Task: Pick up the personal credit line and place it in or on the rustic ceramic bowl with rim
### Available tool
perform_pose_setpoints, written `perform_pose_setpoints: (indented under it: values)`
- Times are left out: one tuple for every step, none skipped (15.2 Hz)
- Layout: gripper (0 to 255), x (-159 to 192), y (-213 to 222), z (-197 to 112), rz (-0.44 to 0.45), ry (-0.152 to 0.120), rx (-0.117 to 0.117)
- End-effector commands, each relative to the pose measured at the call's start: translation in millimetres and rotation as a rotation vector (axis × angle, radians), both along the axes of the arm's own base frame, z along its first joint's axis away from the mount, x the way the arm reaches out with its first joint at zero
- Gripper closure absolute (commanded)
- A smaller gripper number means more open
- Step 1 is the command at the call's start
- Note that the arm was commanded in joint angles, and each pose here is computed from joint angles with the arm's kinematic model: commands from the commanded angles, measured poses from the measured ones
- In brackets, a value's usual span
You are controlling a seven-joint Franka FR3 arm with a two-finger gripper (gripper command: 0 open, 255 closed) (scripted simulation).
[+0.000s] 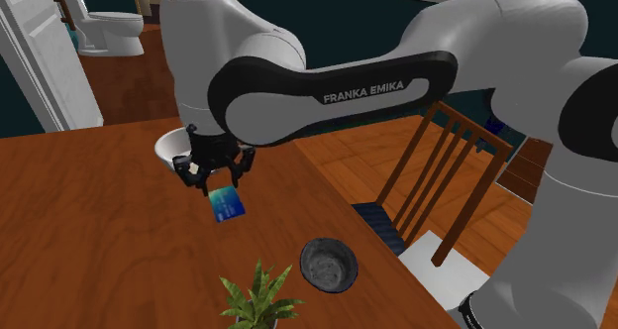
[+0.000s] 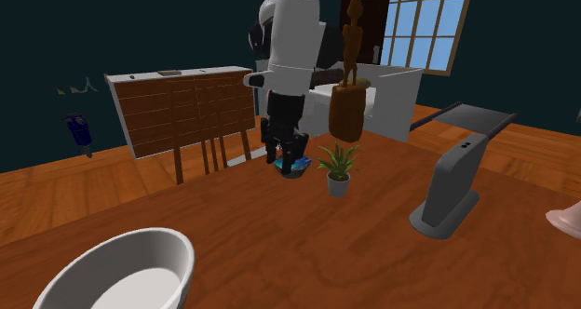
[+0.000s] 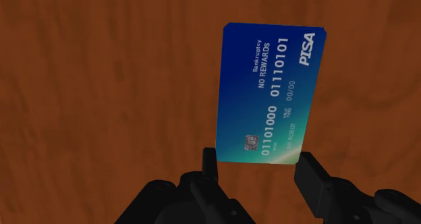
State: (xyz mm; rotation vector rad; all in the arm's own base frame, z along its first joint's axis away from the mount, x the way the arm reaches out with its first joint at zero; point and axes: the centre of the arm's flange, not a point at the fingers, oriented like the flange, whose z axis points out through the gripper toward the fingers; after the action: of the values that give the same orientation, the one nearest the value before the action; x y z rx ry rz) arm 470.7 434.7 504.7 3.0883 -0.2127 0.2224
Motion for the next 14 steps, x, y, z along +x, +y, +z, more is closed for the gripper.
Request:
perform_pose_setpoints:
  values:
    - [255, -14.5, -14.0, 3.5, 0.0, 0.0, 0.0]
    - [255, -24.3, -22.8, 4.1, 0.0, 0.0, 0.0]
    - [255, -34.1, -31.6, 4.8, 0.0, 0.0, 0.0]
    - [255, -43.9, -40.5, 5.4, 0.0, 0.0, 0.0]
    - [255, -53.7, -49.3, 6.0, 0.0, 0.0, 0.0]
    - [255, -63.5, -58.1, 6.6, 0.0, 0.0, 0.0]
    - [255, -73.3, -67.0, 7.3, 0.0, 0.0, 0.0]
    - [255, -83.1, -75.8, 7.9, 0.0, 0.0, 0.0]
    - [255, -92.9, -84.6, 8.5, 0.0, 0.0, 0.0]
    - [255, -102.6, -93.5, 9.1, 0.0, 0.0, 0.0]
    - [255, -112.4, -102.3, 9.8, 0.0, 0.0, 0.0]
    - [255, -122.2, -111.1, 10.4, 0.0, 0.0, 0.0]
    - [255, -132.0, -119.9, 11.0, 0.0, 0.0, 0.0]
    - [255, -141.8, -128.8, 11.6, 0.0, 0.0, 0.0]
